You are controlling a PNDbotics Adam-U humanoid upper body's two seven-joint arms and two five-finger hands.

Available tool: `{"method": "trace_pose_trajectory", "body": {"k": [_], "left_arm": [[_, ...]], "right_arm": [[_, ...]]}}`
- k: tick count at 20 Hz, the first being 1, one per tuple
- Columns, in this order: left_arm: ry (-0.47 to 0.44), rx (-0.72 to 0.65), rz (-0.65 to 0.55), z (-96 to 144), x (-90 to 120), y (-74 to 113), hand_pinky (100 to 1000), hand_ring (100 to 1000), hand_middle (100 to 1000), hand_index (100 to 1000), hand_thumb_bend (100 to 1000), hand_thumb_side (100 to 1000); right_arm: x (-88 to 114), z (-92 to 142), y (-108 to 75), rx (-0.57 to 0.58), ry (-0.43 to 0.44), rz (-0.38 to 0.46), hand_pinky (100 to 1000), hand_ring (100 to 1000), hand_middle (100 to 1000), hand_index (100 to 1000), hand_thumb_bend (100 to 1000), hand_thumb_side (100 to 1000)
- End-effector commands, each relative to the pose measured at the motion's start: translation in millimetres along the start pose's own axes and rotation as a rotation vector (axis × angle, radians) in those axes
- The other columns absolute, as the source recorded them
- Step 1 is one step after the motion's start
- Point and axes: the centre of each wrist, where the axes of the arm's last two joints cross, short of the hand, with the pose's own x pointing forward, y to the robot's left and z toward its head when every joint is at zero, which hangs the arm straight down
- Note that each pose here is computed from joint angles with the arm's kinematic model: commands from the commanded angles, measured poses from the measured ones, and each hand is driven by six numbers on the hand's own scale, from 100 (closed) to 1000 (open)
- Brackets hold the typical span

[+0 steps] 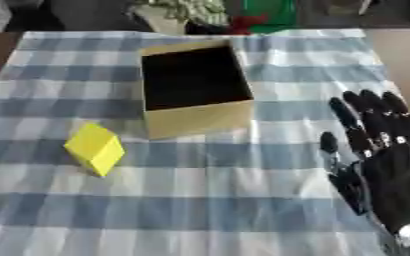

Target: Pick up objects on the table and place them in the box.

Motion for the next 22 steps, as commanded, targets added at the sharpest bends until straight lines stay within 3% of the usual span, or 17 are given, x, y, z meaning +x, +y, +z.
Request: {"method": "trace_pose_trajectory", "body": {"k": [1, 9, 17, 18, 19, 22], "left_arm": [[-0.024, 0.001, -0.006, -5, 5, 3.0, 875, 749, 707, 813, 259, 353], [-0.035, -0.012, -0.038, -10, 6, 7.7, 871, 750, 709, 814, 263, 336], [-0.099, -0.122, -0.276, -38, 19, 31.0, 854, 757, 716, 818, 303, 267], [-0.115, -0.156, -0.316, -43, 22, 34.5, 844, 761, 719, 819, 326, 240], [-0.126, -0.187, -0.355, -48, 25, 37.5, 842, 762, 720, 820, 333, 236], [-0.145, -0.304, -0.47, -60, 32, 43.8, 836, 767, 722, 820, 340, 237]], "right_arm": [[-1, -5, -4.1, -0.059, 0.019, -0.043, 883, 832, 812, 899, 100, 100], [0, -3, -3.9, -0.081, 0.025, -0.082, 881, 819, 810, 903, 100, 100], [2, -2, -2.9, -0.132, 0.062, -0.183, 884, 777, 789, 892, 100, 114], [5, -1, -2.2, -0.141, 0.077, -0.217, 893, 742, 774, 894, 100, 332], [7, -1, -1.8, -0.152, 0.092, -0.259, 897, 727, 767, 895, 100, 402], [8, 0, -1.2, -0.18, 0.134, -0.367, 903, 710, 761, 892, 100, 463]]}}
